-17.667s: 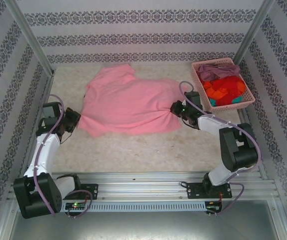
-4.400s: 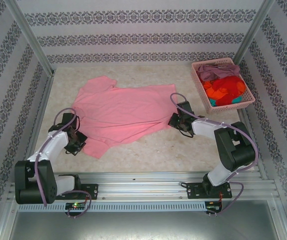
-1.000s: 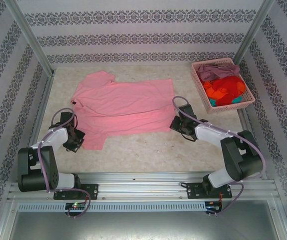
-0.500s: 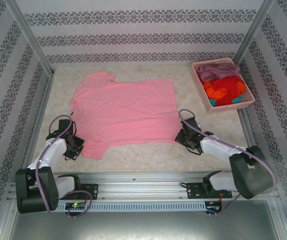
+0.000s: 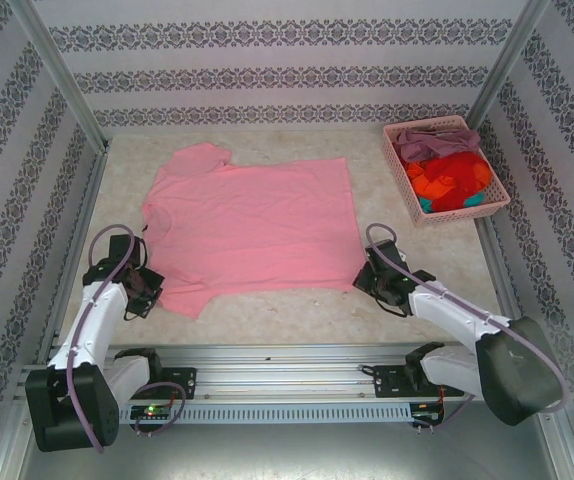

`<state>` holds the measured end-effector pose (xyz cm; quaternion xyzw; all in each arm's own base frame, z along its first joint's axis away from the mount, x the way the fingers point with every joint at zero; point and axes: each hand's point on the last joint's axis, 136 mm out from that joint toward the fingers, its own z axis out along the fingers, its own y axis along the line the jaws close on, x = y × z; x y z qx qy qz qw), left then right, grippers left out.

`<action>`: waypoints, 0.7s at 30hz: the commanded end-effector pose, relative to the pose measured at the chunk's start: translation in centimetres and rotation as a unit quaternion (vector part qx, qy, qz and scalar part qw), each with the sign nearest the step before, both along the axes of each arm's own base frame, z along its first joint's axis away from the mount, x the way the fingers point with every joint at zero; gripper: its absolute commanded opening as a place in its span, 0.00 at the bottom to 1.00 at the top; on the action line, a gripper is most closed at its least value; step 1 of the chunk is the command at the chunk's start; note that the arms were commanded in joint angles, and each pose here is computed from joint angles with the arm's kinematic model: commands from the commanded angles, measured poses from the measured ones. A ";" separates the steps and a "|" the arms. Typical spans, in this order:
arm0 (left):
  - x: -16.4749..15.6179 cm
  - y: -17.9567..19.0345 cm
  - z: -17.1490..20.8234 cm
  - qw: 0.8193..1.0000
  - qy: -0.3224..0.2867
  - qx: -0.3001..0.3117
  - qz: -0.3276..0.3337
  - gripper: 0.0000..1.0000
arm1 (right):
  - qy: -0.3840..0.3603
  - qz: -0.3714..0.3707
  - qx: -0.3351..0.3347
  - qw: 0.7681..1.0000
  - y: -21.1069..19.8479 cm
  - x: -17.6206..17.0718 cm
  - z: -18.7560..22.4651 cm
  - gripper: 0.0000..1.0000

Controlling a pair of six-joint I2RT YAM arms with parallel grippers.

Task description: Fold and stack the t-shirts

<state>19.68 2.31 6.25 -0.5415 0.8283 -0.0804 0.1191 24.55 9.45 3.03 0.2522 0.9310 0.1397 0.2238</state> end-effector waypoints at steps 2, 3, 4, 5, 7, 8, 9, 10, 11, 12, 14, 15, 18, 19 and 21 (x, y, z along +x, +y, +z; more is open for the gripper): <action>-0.6 1.0 1.7 0.999 0.008 0.030 -0.008 0.00 | 0.002 -0.010 -0.014 1.000 -0.7 -0.6 0.2 0.00; -0.4 1.1 2.1 0.999 0.004 0.034 -0.012 0.00 | -0.006 -0.008 -0.011 1.000 -0.5 -0.3 0.8 0.00; 0.0 1.2 2.6 0.999 -0.001 0.039 -0.018 0.00 | -0.015 -0.003 -0.008 1.000 -0.3 0.2 1.3 0.00; 0.5 1.4 3.0 0.999 -0.006 0.045 -0.025 0.00 | -0.025 0.001 -0.009 1.000 -0.1 0.7 2.0 0.00; 1.6 1.7 3.8 0.997 -0.016 0.058 -0.050 0.00 | -0.044 0.009 -0.013 0.999 0.3 1.9 3.4 0.00; 2.2 1.9 4.2 0.996 -0.018 0.066 -0.062 0.00 | -0.053 0.011 -0.018 0.998 0.3 2.6 4.1 0.00; 2.6 2.1 4.4 0.995 -0.017 0.073 -0.072 0.00 | -0.060 0.015 -0.021 0.998 0.5 3.1 4.7 0.00; 3.1 2.3 4.7 0.993 -0.015 0.081 -0.083 0.00 | -0.068 0.017 -0.024 0.997 0.6 3.7 5.3 0.00; 3.6 2.5 5.1 0.992 -0.017 0.089 -0.093 0.00 | -0.076 0.021 -0.028 0.997 0.7 4.3 5.9 0.00; 4.1 2.7 5.4 0.990 -0.021 0.095 -0.102 0.00 | -0.081 0.024 -0.028 0.996 0.9 4.7 6.4 0.00; 5.3 3.0 6.3 0.987 -0.033 0.107 -0.119 0.00 | -0.094 0.030 -0.030 0.995 1.3 5.7 7.3 0.00; 5.8 3.1 6.7 0.985 -0.039 0.112 -0.124 0.00 | -0.096 0.032 -0.031 0.994 1.3 6.0 7.5 0.00; 7.1 3.5 8.1 0.981 -0.058 0.128 -0.134 0.00 | -0.106 0.038 -0.035 0.993 1.6 6.9 8.4 0.00; 7.5 3.6 8.6 0.979 -0.063 0.133 -0.138 0.00 | -0.110 0.041 -0.036 0.992 1.6 7.2 8.7 0.00; 8.2 3.8 9.4 0.977 -0.068 0.140 -0.145 0.00 | -0.116 0.043 -0.039 0.992 1.6 7.7 9.2 0.00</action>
